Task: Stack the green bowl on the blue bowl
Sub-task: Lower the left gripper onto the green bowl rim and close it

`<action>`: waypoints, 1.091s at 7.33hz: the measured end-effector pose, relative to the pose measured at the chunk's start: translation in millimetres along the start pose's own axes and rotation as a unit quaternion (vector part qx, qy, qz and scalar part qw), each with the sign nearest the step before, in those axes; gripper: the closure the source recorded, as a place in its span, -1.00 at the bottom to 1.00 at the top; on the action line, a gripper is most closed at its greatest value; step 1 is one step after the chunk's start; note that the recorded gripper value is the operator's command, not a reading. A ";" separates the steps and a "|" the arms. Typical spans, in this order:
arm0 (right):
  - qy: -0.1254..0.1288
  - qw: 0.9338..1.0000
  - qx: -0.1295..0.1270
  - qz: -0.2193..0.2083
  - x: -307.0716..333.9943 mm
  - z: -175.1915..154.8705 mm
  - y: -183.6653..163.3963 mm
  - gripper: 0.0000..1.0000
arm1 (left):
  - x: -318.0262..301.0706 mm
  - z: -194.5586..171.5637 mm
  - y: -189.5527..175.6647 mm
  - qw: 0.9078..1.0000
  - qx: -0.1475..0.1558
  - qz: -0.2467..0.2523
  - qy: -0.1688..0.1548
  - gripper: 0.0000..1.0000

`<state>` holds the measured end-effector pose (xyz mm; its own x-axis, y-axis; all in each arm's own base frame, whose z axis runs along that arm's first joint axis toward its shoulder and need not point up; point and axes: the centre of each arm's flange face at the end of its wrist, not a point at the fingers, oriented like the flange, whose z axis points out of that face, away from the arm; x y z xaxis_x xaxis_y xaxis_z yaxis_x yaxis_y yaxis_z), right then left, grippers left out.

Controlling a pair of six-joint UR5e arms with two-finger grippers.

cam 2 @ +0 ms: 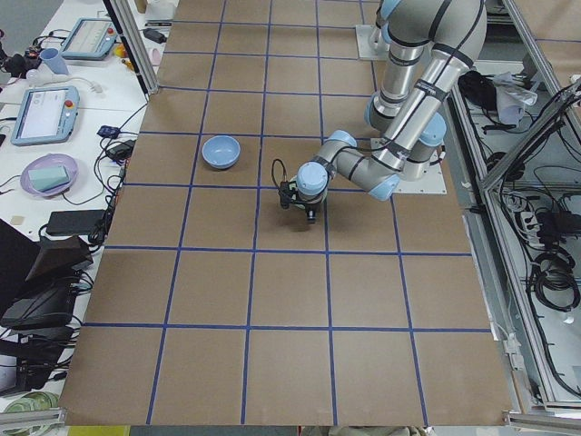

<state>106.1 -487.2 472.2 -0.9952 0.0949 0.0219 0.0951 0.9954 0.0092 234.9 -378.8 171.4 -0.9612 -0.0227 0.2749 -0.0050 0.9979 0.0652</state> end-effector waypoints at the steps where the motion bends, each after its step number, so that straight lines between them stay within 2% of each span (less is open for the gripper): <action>1: 0.000 1.000 0.000 0.000 0.0 0.0 0.0 -1.00 | 1.6 4.1 1.7 1.000 0.004 0.002 -0.007 -0.86; 2: 0.000 1.000 0.000 0.000 0.0 0.0 0.0 -1.00 | 2.3 5.5 2.2 1.000 0.007 0.003 -0.013 -0.68; 3: 0.000 1.000 0.000 0.000 0.0 0.0 0.0 -1.00 | 3.0 6.2 2.1 1.000 0.009 0.004 -0.015 -0.22; 4: 0.000 1.000 0.000 0.000 0.0 0.0 0.0 -1.00 | 4.1 7.0 1.5 1.000 0.009 0.005 -0.016 -0.12; 5: 0.000 1.000 0.000 0.000 -0.1 0.0 0.0 -1.00 | 5.0 7.5 0.5 1.000 0.009 0.006 -0.016 0.17; 6: 0.000 1.000 0.000 0.000 -0.1 0.0 0.0 -1.00 | 5.2 7.5 -0.1 1.000 0.009 0.007 -0.016 0.33; 8: 0.000 1.000 0.000 0.000 0.0 0.0 0.0 -1.00 | 5.2 6.9 -0.7 1.000 0.010 0.010 -0.017 0.80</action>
<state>106.1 -487.2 472.2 -0.9953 0.0949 0.0215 0.0951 0.9954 0.0092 228.0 -379.2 166.2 -0.9700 -0.0018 0.2430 0.0085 0.9991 0.0413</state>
